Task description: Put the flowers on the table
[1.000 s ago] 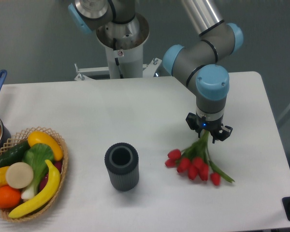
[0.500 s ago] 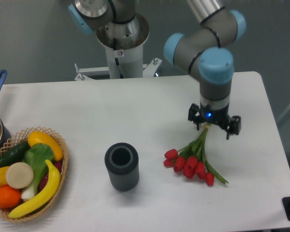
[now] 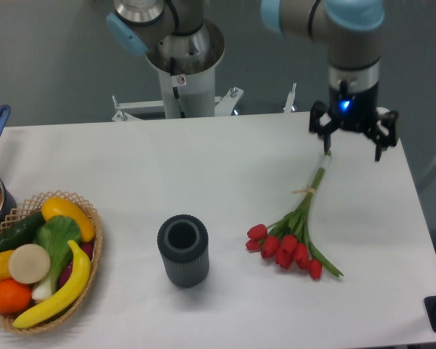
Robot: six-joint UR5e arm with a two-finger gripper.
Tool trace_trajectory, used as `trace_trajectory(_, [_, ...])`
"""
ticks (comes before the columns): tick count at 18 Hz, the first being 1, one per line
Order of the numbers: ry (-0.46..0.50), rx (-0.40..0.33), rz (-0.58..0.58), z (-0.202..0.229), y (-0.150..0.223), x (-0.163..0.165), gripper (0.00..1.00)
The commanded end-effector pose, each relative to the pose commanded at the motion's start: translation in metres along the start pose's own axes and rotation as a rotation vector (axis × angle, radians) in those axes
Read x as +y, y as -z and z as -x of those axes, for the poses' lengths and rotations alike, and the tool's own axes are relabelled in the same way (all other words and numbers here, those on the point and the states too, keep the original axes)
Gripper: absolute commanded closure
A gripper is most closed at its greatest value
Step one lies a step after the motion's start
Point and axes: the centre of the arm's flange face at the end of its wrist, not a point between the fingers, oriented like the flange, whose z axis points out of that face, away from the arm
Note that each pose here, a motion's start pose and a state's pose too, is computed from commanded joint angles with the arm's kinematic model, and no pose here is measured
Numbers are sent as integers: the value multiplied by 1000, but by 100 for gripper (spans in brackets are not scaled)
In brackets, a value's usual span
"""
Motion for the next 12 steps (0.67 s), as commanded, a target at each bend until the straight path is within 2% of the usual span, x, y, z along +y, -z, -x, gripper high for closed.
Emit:
trace_trajectory(3, [-106,65,7,0,23,38,0])
trace_trajectory(7, [-160,149,8,6,49,72,0])
trace_trajectory(10, [-213,156,5,6,54,92,0])
trace_trajectory(12, [-215,156,3,5,54,93,0])
